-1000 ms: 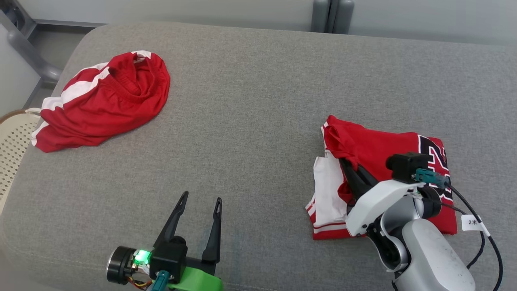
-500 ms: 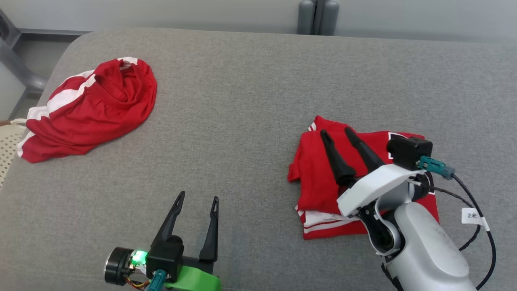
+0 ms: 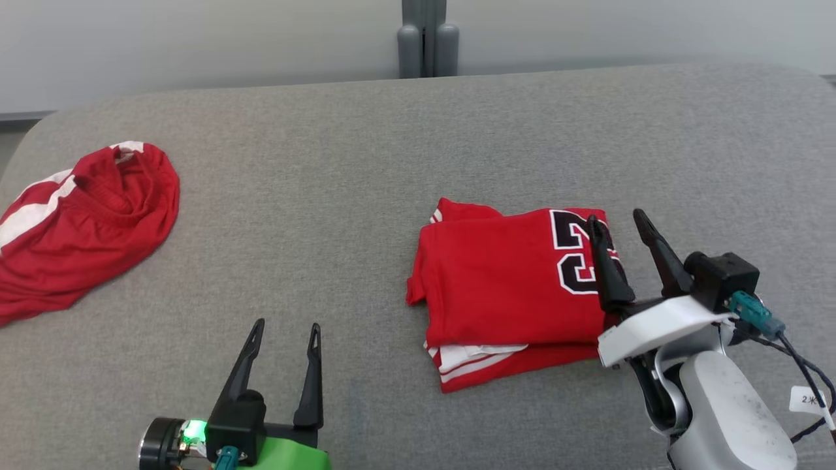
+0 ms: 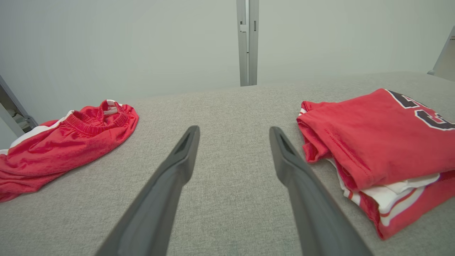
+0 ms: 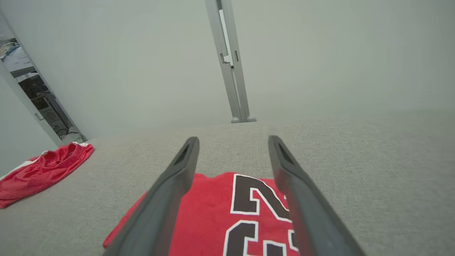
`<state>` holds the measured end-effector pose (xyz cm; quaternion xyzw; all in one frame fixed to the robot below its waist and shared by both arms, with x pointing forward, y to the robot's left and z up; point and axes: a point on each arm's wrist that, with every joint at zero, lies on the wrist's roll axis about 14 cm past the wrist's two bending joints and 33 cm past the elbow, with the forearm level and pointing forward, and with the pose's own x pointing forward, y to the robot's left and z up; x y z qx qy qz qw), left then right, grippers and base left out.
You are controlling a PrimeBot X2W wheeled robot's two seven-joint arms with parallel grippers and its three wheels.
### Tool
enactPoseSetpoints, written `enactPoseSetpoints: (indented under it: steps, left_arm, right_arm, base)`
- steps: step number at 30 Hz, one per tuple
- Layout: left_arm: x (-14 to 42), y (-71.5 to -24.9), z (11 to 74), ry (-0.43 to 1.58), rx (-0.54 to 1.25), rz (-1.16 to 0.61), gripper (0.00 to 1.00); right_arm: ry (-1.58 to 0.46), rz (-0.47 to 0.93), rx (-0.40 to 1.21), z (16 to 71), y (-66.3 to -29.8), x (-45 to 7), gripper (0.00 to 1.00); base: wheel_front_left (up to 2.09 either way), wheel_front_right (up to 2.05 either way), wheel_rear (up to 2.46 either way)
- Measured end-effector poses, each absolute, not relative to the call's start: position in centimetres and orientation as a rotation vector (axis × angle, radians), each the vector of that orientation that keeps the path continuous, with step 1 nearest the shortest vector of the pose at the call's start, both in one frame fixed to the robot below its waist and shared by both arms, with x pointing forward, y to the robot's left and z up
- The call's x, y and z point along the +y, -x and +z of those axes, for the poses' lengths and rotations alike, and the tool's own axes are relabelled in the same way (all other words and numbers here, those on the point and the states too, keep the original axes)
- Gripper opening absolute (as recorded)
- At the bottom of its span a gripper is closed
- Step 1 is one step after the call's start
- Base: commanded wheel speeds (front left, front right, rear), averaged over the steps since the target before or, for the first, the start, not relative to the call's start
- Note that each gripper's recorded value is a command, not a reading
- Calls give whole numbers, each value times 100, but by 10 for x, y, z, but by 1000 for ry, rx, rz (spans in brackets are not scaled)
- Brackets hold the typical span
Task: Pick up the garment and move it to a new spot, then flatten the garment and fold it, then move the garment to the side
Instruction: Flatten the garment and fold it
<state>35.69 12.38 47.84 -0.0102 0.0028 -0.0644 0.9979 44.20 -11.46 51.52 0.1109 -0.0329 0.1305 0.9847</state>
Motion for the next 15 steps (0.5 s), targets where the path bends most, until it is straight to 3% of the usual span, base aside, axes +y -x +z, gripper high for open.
enactPoseSetpoints:
  steps: [15]
  left_arm:
    - [131, -342, 505, 56, -74, -103, 100]
  right_arm:
    - [-147, 215, -160, 538, -374, -148, 100]
  base:
    - [0, 0, 0]
